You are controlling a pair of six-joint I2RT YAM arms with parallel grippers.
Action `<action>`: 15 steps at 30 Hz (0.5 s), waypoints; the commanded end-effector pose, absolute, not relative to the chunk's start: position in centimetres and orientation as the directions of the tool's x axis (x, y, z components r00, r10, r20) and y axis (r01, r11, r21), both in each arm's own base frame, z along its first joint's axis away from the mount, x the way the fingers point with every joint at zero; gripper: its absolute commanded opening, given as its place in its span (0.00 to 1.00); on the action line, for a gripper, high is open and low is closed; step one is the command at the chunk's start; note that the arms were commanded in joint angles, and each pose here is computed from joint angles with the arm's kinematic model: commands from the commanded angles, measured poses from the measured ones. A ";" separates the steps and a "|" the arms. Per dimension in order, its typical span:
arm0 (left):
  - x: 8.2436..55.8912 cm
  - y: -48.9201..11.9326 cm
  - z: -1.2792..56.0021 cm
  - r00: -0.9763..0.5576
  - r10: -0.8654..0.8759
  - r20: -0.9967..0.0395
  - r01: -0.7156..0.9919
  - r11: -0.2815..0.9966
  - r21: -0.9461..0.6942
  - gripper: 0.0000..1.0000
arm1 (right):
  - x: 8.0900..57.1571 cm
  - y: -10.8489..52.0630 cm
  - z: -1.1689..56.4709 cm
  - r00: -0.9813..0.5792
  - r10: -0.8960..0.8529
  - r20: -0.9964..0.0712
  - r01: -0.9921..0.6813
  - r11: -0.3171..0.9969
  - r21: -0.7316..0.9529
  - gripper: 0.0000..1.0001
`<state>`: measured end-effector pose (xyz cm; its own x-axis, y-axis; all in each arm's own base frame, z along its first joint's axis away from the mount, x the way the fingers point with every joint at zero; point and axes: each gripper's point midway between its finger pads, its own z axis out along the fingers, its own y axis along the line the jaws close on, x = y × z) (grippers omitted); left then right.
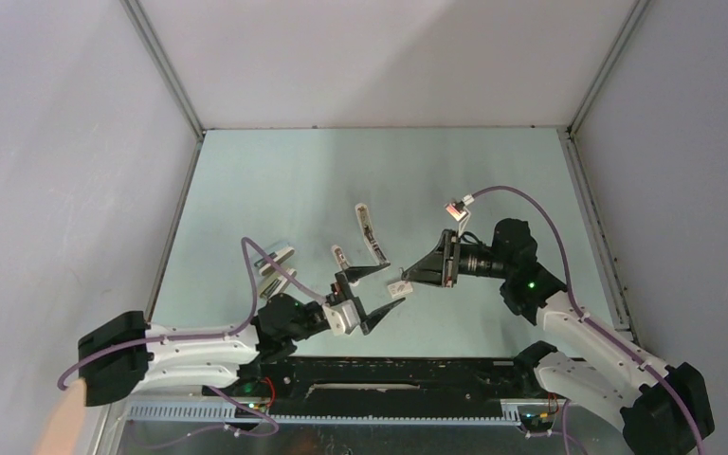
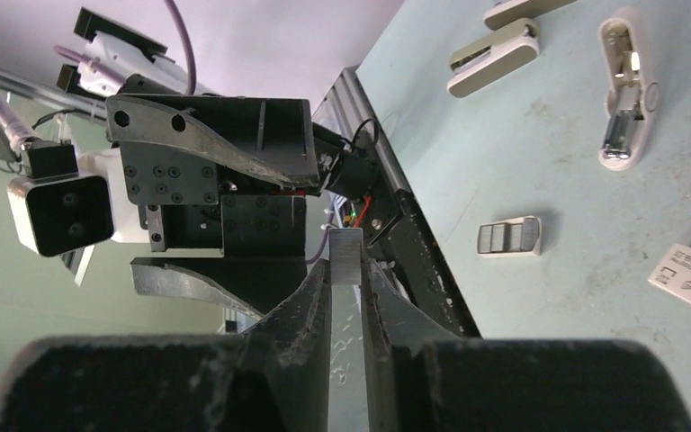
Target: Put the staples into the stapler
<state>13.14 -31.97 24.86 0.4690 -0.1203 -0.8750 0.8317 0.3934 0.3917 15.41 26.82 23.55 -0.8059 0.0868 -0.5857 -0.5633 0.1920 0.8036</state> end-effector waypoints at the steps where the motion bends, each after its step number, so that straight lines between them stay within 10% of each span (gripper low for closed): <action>1: 12.3 -32.5 28.3 0.531 -0.207 -0.822 0.813 0.398 0.425 0.70 | 14.3 27.4 24.7 -0.791 0.056 -0.609 -0.601 0.117 0.791 0.17; 15: 12.4 -32.9 27.9 0.529 -0.191 -0.827 0.813 0.392 0.430 0.47 | 13.4 27.7 24.9 -0.789 0.029 -0.613 -0.609 0.088 0.788 0.17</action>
<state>12.60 -32.74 24.60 0.4874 -0.1217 -0.8646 0.8336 0.3596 0.4193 13.92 27.56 24.01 -0.8093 0.0352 -0.5863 -0.5782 0.1279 0.8058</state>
